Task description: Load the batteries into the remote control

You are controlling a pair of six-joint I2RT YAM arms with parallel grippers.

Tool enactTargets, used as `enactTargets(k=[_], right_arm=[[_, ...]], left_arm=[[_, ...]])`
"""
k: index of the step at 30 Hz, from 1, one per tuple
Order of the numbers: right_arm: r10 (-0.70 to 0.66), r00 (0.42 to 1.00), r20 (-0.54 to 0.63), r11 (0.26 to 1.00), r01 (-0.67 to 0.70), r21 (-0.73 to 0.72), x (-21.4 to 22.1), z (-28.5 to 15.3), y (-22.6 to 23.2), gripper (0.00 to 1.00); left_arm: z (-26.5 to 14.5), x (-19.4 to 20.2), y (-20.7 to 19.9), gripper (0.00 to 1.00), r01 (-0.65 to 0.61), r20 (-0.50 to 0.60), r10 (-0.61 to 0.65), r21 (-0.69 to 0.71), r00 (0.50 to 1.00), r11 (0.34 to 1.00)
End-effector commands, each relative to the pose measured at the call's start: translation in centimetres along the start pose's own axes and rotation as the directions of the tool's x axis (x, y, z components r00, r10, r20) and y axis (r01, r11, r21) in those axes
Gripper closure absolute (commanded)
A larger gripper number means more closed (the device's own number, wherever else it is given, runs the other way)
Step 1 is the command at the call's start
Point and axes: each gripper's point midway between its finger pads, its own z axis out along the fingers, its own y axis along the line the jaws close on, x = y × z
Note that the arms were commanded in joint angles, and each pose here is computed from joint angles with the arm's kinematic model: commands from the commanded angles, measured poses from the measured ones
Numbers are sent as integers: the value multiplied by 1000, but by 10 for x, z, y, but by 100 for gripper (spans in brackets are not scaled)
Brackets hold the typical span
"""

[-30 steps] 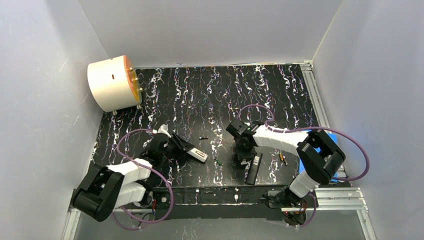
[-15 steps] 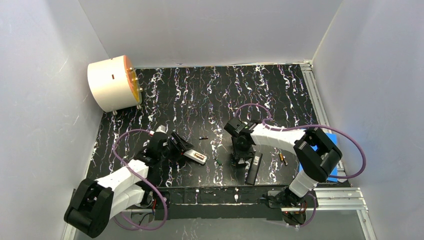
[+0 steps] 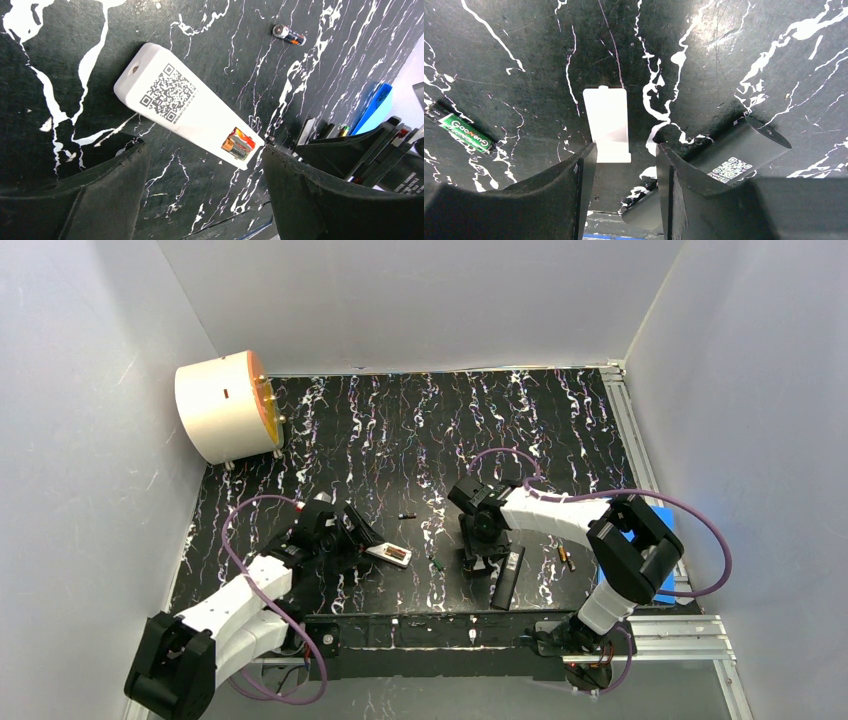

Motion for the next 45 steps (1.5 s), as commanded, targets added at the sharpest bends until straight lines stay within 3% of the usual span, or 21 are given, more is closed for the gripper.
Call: enactTargets(k=[1, 8, 15, 24, 32, 40, 45], right_arm=[[-11, 999, 30, 1000, 12, -22, -8, -15, 9, 44], [-13, 997, 81, 1000, 16, -27, -12, -24, 19, 42], [-34, 998, 49, 999, 33, 8, -1, -12, 18, 42], [-59, 995, 79, 998, 58, 22, -10, -15, 25, 59], [-44, 989, 143, 999, 45, -3, -20, -28, 30, 57], [-16, 973, 229, 984, 55, -168, -29, -47, 53, 56], [-30, 982, 185, 985, 61, -161, -21, -38, 52, 54]], left_arm=[[-10, 9, 8, 19, -62, -54, 60, -39, 997, 997], [-24, 2, -11, 19, -146, -42, 147, 12, 988, 989], [-32, -7, -27, 20, -229, -24, 231, 52, 973, 972], [-37, -7, -50, 22, -278, -22, 284, 151, 959, 949], [-40, -3, -73, 23, -288, -48, 309, 250, 950, 925], [-36, 9, -100, 27, -221, -139, 289, 368, 947, 903], [-30, 11, -106, 29, -199, -183, 284, 379, 941, 904]])
